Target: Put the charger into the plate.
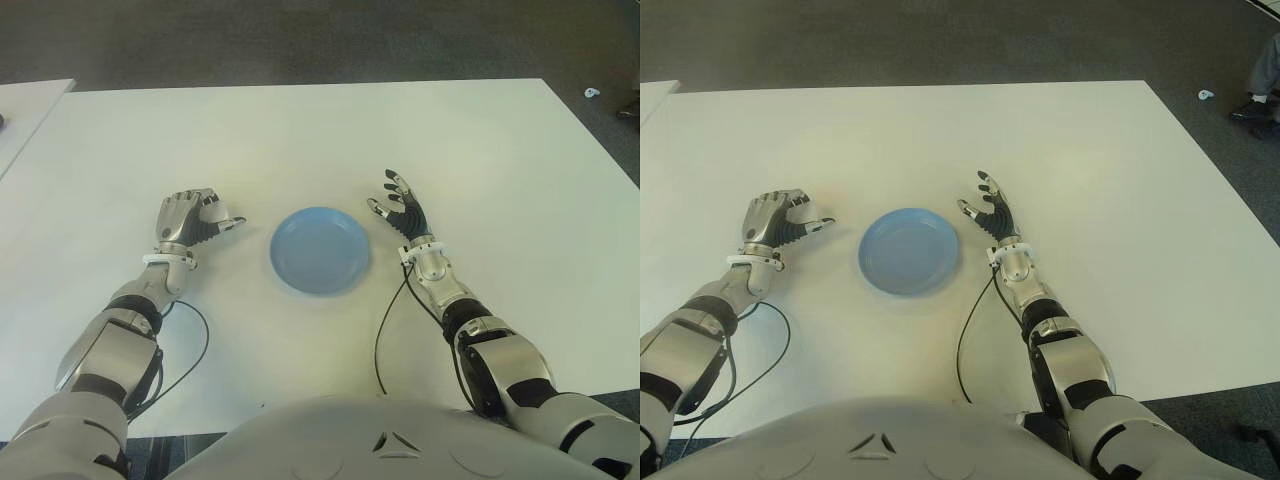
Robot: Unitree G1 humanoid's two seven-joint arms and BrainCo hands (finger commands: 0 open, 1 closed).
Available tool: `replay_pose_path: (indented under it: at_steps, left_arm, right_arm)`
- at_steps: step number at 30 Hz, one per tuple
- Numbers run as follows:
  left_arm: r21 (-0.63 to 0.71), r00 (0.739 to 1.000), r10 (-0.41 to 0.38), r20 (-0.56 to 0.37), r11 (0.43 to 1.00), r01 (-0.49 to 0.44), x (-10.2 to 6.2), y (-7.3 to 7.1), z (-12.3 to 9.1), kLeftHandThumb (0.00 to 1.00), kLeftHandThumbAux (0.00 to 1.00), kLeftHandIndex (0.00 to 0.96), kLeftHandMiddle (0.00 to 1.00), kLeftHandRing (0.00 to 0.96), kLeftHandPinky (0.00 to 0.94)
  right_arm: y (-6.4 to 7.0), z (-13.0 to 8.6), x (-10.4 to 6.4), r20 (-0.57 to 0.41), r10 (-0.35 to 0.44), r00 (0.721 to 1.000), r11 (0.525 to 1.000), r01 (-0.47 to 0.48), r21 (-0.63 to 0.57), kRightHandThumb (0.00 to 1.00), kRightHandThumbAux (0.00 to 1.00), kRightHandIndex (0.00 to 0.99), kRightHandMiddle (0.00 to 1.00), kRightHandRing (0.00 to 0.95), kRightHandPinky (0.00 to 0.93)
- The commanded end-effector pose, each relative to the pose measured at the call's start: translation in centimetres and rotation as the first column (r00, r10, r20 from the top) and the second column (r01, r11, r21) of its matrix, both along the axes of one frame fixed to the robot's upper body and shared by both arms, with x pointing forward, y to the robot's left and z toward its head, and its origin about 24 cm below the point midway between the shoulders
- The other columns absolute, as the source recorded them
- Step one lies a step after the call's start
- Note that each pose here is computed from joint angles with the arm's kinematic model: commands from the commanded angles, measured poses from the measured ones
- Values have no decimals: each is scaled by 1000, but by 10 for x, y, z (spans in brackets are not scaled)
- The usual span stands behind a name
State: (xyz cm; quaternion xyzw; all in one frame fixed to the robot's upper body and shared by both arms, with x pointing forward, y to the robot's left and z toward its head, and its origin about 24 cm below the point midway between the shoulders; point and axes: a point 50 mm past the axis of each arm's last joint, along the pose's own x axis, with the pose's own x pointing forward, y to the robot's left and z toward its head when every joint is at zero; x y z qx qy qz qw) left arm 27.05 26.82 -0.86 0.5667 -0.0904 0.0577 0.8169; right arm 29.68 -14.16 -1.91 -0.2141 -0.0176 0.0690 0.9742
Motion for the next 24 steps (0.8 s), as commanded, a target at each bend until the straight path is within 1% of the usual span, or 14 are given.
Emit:
replay_pose_path:
  at_steps: [1,7,12,16,20,24]
  left_arm:
    - [22,1000,-9,21,1000,8,0,4,4,434,441,814,883,883,907]
    - [16,997,-33,70,999,32,5,4,13,431,447,813,881,887,914]
    - [-8,987,-79,140,997,81,11,2,29,427,442,810,882,888,919]
    - [-38,961,-139,237,988,152,20,-9,49,412,435,804,880,890,925]
    - [-45,955,-148,255,985,164,21,-12,53,399,430,801,880,890,927]
    - [-63,938,-189,292,974,216,24,-23,64,390,425,808,882,891,928]
  right_arm:
    - [-2,-53,-43,-270,-21,963,1000,16,-23,115,567,48,90,123,189]
    - [-2,-53,-42,-273,-13,962,1000,10,-10,101,574,48,88,126,199]
    - [-2,-52,-42,-272,-10,962,1000,9,-3,101,576,48,87,125,190]
    - [-2,-52,-42,-275,-13,961,1000,12,-6,100,575,49,93,125,185]
    - [-2,-53,-42,-280,-15,960,1000,15,-5,101,579,50,97,127,184]
    - [-3,-53,-41,-291,-19,957,1000,23,12,115,590,53,101,125,177]
